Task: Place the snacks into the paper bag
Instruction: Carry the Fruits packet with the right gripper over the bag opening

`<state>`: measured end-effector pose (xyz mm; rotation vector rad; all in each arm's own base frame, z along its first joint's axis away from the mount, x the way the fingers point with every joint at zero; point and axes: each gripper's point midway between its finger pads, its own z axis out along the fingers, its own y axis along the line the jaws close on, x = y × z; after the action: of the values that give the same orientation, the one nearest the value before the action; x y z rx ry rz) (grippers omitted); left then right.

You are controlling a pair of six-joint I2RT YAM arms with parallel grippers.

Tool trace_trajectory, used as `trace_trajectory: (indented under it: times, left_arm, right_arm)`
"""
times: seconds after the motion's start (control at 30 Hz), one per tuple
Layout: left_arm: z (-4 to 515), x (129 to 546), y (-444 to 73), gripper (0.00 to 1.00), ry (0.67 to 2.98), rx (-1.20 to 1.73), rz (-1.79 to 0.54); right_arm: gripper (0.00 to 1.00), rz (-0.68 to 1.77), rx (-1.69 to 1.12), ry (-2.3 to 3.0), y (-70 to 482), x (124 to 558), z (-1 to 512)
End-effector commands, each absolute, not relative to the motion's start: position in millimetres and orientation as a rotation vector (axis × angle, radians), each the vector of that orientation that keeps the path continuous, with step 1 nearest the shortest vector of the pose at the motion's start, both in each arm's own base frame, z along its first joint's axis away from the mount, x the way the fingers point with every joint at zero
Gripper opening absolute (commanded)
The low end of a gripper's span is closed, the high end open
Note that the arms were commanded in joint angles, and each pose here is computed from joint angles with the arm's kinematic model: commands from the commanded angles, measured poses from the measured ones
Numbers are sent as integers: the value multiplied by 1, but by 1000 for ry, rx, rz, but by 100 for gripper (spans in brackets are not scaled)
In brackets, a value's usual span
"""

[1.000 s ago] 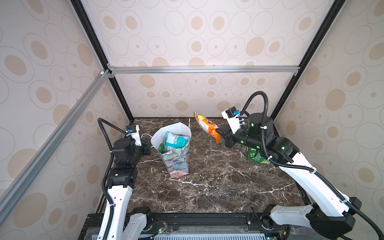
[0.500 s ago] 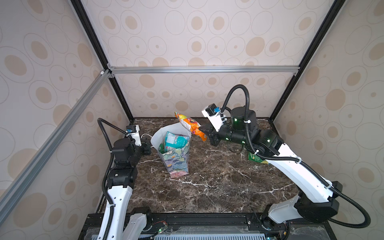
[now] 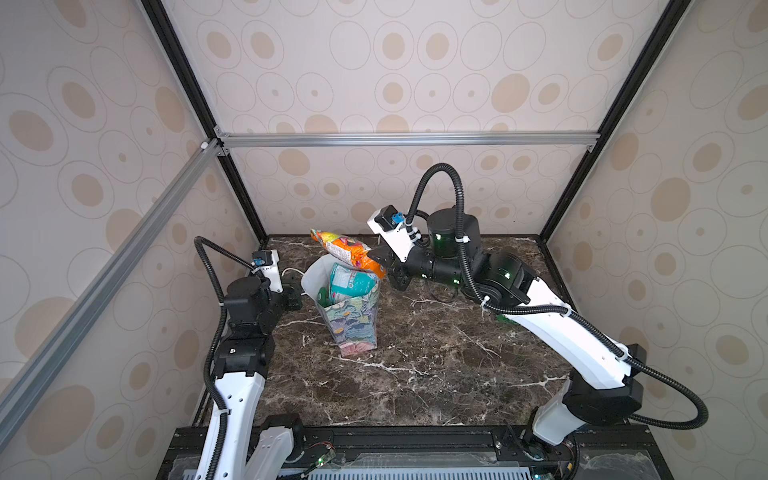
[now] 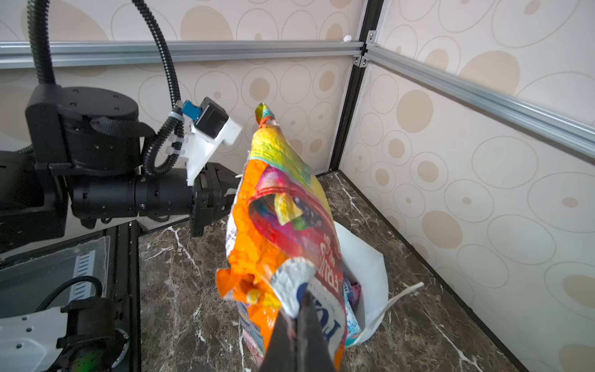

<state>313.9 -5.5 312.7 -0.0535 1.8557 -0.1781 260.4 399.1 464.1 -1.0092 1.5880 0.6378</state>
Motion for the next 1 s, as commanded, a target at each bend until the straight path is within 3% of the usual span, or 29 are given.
trace_trajectory:
  times: [0.0,0.67,0.97]
  left_arm:
    - [327,310,-5,0,1815,-40,-167]
    - [327,311,-5,0,1814,-40,-166]
    - [326,310,-3,0,1815,-46,-158]
  right_arm:
    - [0,608,-964,1566,405,270,476]
    - [0,64,-1065,1722,436,323,382]
    - [0,-89,-1102,1698,443,342,369]
